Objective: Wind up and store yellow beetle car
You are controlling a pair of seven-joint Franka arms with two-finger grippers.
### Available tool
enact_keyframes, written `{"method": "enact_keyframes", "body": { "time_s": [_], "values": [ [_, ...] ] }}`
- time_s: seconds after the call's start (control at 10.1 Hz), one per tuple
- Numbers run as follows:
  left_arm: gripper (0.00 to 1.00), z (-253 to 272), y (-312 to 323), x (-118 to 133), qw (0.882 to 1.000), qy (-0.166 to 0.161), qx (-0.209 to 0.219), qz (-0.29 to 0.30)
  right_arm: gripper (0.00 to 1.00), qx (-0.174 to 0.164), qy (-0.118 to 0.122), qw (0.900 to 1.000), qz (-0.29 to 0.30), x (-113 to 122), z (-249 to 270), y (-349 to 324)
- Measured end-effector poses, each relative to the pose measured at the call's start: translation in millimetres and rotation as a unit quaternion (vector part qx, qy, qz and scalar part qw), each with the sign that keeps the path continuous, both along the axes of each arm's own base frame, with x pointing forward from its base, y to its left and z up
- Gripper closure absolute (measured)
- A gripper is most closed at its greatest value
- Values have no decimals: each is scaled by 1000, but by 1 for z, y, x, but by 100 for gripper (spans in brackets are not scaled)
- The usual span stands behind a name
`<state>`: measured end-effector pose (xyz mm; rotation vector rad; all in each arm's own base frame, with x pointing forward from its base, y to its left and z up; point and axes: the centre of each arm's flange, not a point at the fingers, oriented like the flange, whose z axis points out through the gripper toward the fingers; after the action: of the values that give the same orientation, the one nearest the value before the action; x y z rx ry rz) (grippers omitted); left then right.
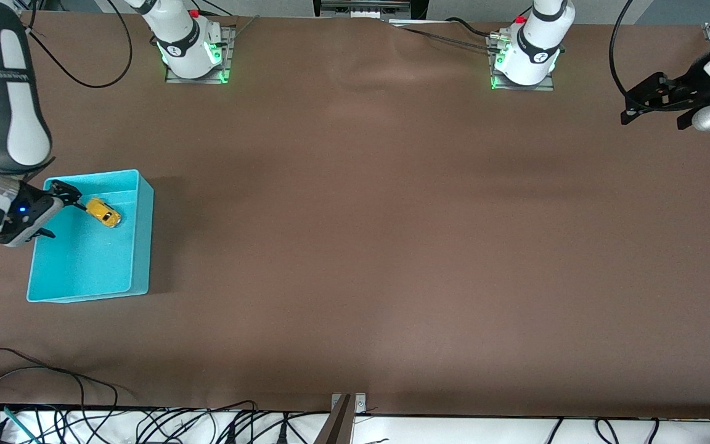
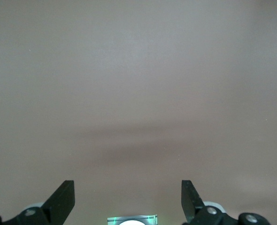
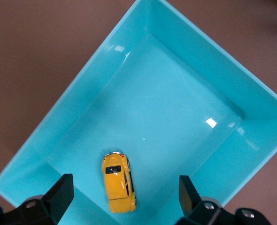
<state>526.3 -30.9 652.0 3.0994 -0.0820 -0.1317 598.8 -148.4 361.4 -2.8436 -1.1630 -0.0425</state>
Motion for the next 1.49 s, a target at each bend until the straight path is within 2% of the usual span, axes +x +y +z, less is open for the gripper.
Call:
{"method": "enact_keyframes", "body": {
  "time_s": [0.2,0.4,0.69,0.89,1.19,1.49],
  "values": [
    [0,0,0,0,1000,-2,0,1,0,16,37,995,-88,11,53,23],
    [0,0,1,1,1000,-1,0,1,0,3,66,981,-184,17,98,59],
    [0,0,1,1,1000,-1,0,1,0,-72,47,955,-286,15,141,134],
    [0,0,2,1,1000,-1,0,2,0,-105,30,943,-315,10,152,169],
    [0,0,2,1,1000,-1,0,2,0,-92,5,938,-335,4,147,163],
    [0,0,2,1,1000,-2,0,2,0,-83,1,924,-374,-7,150,159]
  ]
}}
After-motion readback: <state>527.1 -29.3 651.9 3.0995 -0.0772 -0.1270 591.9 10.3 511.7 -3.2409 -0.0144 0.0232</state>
